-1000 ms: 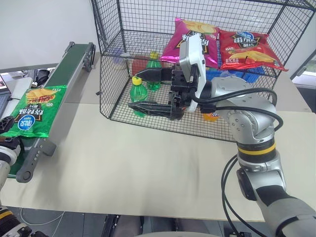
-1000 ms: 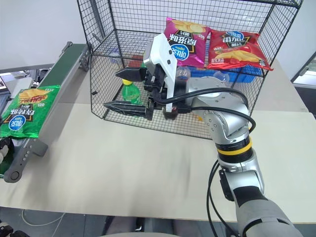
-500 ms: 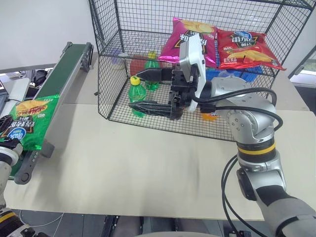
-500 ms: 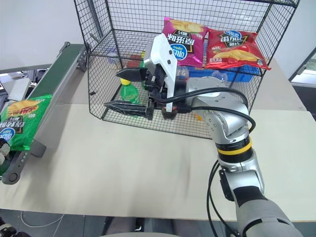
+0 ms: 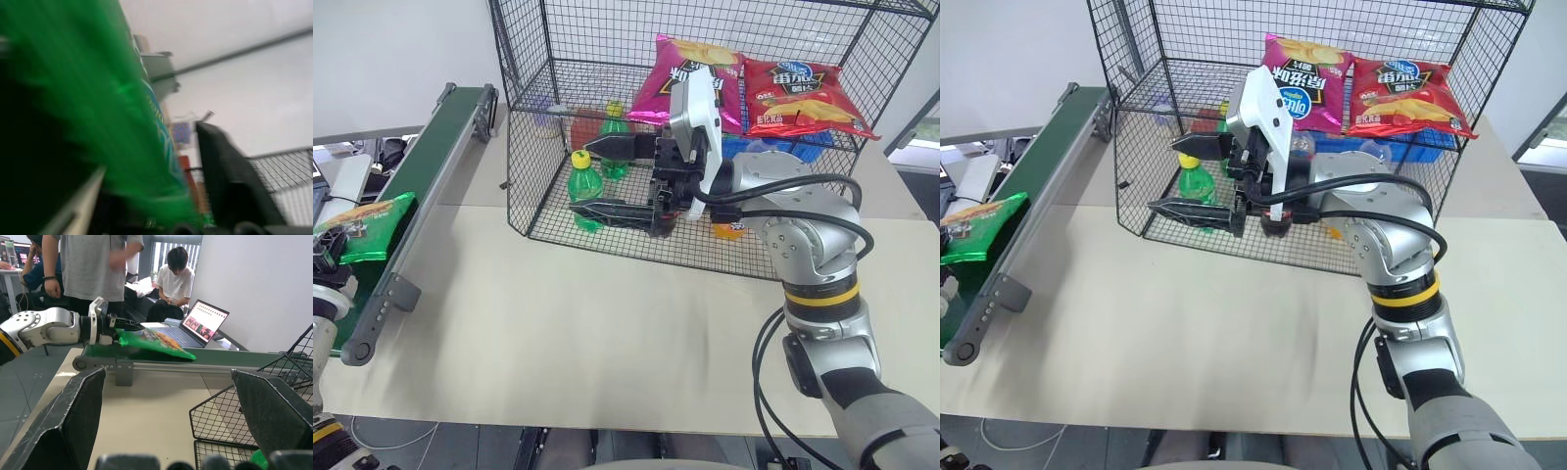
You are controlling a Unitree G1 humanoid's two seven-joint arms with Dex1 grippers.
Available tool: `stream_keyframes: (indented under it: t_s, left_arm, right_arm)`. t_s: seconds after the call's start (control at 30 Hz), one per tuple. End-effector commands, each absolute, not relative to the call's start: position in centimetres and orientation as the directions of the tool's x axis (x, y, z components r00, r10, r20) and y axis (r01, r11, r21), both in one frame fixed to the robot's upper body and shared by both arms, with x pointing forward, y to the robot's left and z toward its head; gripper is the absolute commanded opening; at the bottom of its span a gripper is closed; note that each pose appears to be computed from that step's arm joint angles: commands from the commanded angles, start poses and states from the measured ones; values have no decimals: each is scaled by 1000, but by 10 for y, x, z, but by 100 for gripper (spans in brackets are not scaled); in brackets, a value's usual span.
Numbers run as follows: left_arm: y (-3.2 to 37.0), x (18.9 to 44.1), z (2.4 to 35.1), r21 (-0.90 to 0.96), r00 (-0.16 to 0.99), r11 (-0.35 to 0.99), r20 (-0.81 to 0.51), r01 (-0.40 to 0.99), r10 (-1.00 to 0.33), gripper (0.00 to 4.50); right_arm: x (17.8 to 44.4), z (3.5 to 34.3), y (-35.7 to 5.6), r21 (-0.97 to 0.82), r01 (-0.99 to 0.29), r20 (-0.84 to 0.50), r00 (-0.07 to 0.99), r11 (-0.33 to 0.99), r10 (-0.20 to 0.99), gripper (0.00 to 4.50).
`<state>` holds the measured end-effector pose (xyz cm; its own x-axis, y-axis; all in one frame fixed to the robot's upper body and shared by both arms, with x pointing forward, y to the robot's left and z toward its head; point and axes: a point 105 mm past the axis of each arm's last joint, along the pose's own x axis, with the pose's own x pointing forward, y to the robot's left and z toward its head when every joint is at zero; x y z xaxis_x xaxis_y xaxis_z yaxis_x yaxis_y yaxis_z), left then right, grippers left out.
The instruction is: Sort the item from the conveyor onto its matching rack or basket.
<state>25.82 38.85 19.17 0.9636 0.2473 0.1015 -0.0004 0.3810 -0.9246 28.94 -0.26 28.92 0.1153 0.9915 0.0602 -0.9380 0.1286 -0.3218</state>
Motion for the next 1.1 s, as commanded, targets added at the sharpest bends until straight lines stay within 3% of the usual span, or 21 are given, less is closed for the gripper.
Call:
stream_keyframes:
  t_s: [0.03,0.2,0.4,0.57,0.73,0.93,1.1]
  left_arm:
    - [374,261,231,-876,959,463,233,133,165,6]
    - [362,265,238,-827,966,542,240,151,97,6]
    - [313,260,283,-627,933,697,304,347,-191,6]
    - [268,247,331,-487,834,679,363,550,-415,6]
    - [213,241,355,-345,697,606,375,717,-611,6]
    - [182,253,392,-275,591,527,472,804,-654,6]
    - [175,287,397,-228,590,558,486,798,-645,6]
  right_arm:
    - [286,304,-8,-380,-914,95,112,140,989,450]
    - [288,304,-11,-380,-913,94,124,151,988,450]
    - [295,305,-18,-366,-916,96,137,163,986,450]
    - [295,308,-25,-359,-919,98,136,162,986,450]
    - [292,326,-29,-376,-907,152,142,190,978,450]
    - [290,340,-29,-383,-889,214,177,249,961,450]
    - [289,349,-32,-406,-861,249,220,307,943,450]
